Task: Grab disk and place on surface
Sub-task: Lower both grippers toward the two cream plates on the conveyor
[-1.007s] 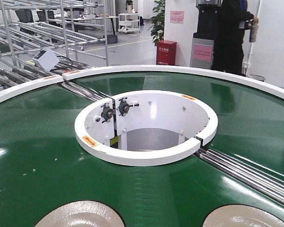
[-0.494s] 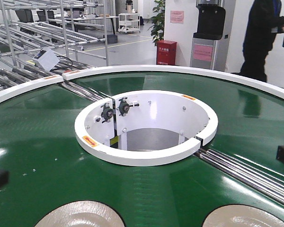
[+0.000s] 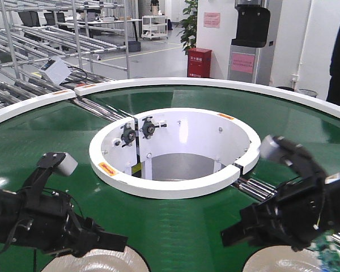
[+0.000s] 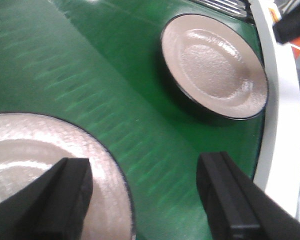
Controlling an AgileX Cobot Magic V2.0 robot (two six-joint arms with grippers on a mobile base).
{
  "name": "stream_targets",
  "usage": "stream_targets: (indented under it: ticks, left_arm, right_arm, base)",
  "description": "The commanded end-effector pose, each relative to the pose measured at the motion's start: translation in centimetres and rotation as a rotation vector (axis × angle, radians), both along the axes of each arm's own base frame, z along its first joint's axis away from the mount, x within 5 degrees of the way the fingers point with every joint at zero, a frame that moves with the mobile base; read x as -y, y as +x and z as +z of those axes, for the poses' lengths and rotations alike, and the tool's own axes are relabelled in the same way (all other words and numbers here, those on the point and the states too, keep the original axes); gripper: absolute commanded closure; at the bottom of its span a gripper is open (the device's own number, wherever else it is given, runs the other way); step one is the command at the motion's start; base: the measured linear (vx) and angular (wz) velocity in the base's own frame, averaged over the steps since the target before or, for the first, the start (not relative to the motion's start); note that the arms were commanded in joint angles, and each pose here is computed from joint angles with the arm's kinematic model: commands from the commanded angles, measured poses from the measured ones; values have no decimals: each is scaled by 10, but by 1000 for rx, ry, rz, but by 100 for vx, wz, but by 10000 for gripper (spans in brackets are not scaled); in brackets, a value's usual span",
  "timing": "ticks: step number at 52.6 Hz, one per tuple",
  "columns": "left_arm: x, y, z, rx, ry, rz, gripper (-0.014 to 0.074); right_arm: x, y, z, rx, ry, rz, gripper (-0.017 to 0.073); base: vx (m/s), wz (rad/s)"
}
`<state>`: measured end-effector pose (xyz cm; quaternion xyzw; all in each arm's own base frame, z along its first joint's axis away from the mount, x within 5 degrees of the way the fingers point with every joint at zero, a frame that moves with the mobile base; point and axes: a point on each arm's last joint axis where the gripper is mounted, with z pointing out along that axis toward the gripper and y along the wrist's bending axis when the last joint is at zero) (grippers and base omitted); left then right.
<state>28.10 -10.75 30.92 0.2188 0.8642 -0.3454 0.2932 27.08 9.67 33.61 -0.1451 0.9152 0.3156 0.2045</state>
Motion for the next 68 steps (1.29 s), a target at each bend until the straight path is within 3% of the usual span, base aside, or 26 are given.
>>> stream_targets:
  ticks: [1,3,9,15,19,26,37,43,52,57,60,65,68]
  left_arm:
    - [-20,11,12,14,-38,82,48]
    - [-33,16,5,-9,-8,119,48]
    - [-89,31,-15,-100,70,325,48]
    - [-124,38,-35,-158,143,407,48]
    - [-136,45,-53,-220,141,434,48]
    - [-139,58,-83,-272,147,408,48]
    - [-130,68,-109,-323,47,330,48]
    - [-117,72,-118,-327,25,283,48]
    - [-93,73,-125,-345,39,206,76]
    - [-83,72,-125,-351,38,175,170]
    - [-80,70,-125,-365,31,164,283]
    - [-80,70,-125,-373,26,168,549]
    - [-81,70,-124,-371,26,169,605]
  right_arm:
    - [14,11,11,-2,37,-10,139]
    - [27,16,9,-16,37,-48,139]
    - [84,26,6,-39,49,-250,139]
    - [131,22,7,-61,83,-429,139]
    - [151,20,8,-58,111,-502,139]
    - [157,21,12,-30,164,-535,139]
    - [153,23,17,18,207,-507,139]
    - [154,24,18,29,220,-517,139]
    - [153,24,18,29,223,-517,139]
    - [153,24,18,24,224,-511,139]
    - [153,24,18,21,220,-508,139]
    - [153,23,17,16,215,-503,139]
    - [153,23,17,14,205,-502,139]
  base:
    - [0,0]
    - [0,0]
    - [0,0]
    - [0,0]
    - [0,0]
    - [0,0]
    - [0,0]
    - [0,0]
    - [0,0]
    - [0,0]
    - [0,0]
    - [0,0]
    - [0,0]
